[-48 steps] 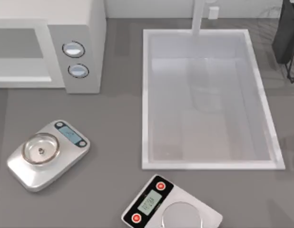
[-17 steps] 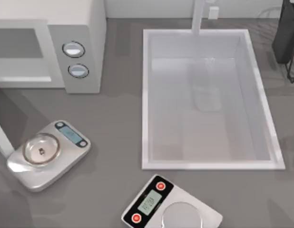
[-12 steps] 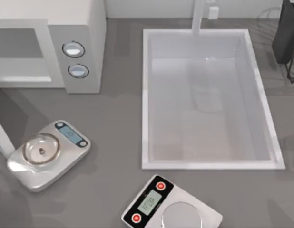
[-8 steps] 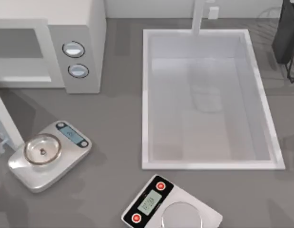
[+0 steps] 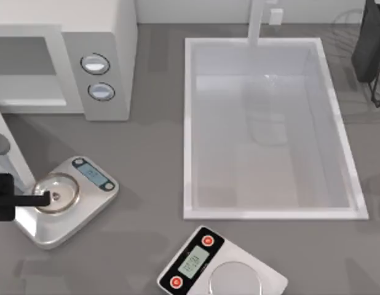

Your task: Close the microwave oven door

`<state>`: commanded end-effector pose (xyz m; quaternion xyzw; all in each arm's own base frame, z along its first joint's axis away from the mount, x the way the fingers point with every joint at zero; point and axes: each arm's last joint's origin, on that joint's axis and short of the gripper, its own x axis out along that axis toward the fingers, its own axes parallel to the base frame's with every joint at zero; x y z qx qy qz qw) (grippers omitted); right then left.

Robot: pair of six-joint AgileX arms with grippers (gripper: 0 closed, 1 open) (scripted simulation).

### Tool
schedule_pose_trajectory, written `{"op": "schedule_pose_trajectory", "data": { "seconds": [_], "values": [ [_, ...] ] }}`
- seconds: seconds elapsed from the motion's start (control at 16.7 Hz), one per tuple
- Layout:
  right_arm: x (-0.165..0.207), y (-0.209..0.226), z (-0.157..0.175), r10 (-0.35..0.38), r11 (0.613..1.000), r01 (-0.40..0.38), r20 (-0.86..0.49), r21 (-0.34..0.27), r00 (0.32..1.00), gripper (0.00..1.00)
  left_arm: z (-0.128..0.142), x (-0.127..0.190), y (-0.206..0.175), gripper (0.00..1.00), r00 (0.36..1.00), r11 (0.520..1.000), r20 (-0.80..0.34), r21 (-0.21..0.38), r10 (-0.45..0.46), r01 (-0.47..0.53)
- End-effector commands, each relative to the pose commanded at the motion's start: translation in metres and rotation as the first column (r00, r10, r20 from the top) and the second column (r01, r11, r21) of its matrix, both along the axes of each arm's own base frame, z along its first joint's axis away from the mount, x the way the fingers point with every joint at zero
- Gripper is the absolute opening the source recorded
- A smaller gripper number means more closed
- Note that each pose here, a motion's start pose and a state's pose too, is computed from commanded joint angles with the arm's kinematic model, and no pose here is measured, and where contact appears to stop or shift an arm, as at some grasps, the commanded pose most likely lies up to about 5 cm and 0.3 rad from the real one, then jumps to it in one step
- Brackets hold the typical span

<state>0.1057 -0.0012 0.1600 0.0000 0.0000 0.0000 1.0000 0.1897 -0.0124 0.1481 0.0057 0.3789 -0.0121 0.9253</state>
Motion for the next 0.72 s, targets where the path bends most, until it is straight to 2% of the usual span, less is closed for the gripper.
{"op": "schedule_pose_trajectory", "data": {
  "seconds": [0.42,0.72],
  "values": [
    [0.000,0.000,0.000,0.000,1.000,0.000,0.000,0.000,1.000,1.00,0.001,0.003,-0.002,0.00,1.000,1.000,0.003,-0.003,0.005,-0.005],
    [0.000,0.000,0.000,0.000,1.000,0.000,0.000,0.000,1.000,1.00,0.005,0.046,-0.003,0.00,1.000,1.000,0.006,-0.004,0.005,-0.005]
  ]
}}
